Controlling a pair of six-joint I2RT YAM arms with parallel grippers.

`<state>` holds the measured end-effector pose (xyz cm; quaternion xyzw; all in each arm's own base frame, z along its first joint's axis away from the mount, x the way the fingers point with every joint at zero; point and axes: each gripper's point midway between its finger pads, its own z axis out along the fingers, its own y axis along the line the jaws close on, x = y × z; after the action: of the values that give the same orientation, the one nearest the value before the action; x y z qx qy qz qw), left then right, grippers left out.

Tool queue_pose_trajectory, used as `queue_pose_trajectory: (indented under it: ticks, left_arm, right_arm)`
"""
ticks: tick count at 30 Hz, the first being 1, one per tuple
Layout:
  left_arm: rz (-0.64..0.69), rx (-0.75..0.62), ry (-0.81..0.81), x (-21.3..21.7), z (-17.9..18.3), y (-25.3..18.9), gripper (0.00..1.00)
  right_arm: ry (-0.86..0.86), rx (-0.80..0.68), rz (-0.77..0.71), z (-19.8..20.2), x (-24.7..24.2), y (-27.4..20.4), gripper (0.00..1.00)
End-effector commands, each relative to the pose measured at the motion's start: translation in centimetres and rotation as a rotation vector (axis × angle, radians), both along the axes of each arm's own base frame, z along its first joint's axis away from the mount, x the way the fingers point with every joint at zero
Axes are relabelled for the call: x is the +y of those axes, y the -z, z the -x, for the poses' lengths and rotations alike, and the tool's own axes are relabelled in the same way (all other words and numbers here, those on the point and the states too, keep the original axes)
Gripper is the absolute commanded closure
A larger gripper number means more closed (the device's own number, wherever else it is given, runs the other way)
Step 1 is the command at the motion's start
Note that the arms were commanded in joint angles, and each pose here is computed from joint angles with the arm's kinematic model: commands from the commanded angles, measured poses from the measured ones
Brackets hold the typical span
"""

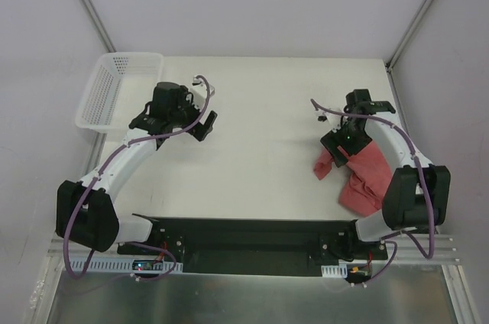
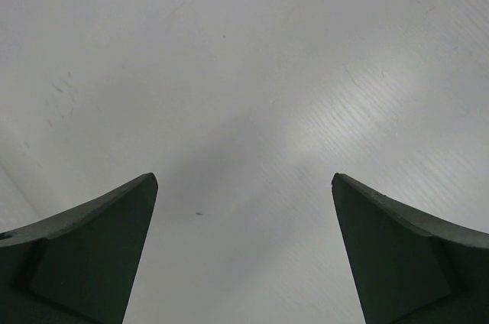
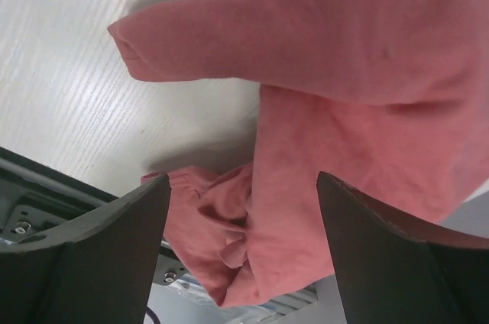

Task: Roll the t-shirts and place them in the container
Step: Pick up the T-shirt from the center of the board.

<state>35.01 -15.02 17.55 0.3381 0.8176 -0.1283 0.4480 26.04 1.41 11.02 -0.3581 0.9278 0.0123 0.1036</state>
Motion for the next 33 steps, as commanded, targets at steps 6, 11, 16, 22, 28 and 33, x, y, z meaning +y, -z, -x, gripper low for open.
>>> queue_pose_trajectory:
  ticks: [6, 11, 16, 22, 28, 33]
  left_arm:
    - [0.022, 0.044, 0.005, 0.1, 2.4, 0.3, 0.01]
    - [0.064, 0.026, 0.018, -0.1, 3.7, -0.8, 0.01]
    - [0.093, -0.012, 0.001, 0.2, 4.5, -2.3, 0.01]
    - [0.163, -0.036, -0.06, 0.4, 5.3, -4.3, 0.01]
    - [0.195, -0.086, -0.096, 0.8, 5.0, -6.1, 0.01]
    - [0.19, -0.066, -0.058, 0.3, 4.8, -5.7, 0.01]
  right_arm:
    - [-0.081, 0.047, 0.207, -3.2, -2.3, 4.6, 0.31]
    - [-0.176, 0.105, 0.293, -3.6, -3.0, 5.2, 0.66]
    - [-0.172, 0.01, 0.297, -5.8, -1.5, -1.2, 0.99]
    - [-0.296, -0.332, -0.047, -5.9, 10.7, -18.7, 0.99]
    - [-0.033, -0.606, -0.324, -5.4, 12.1, -28.7, 0.99]
    - [0.298, -0.512, -0.405, -6.2, 4.8, -24.9, 0.99]
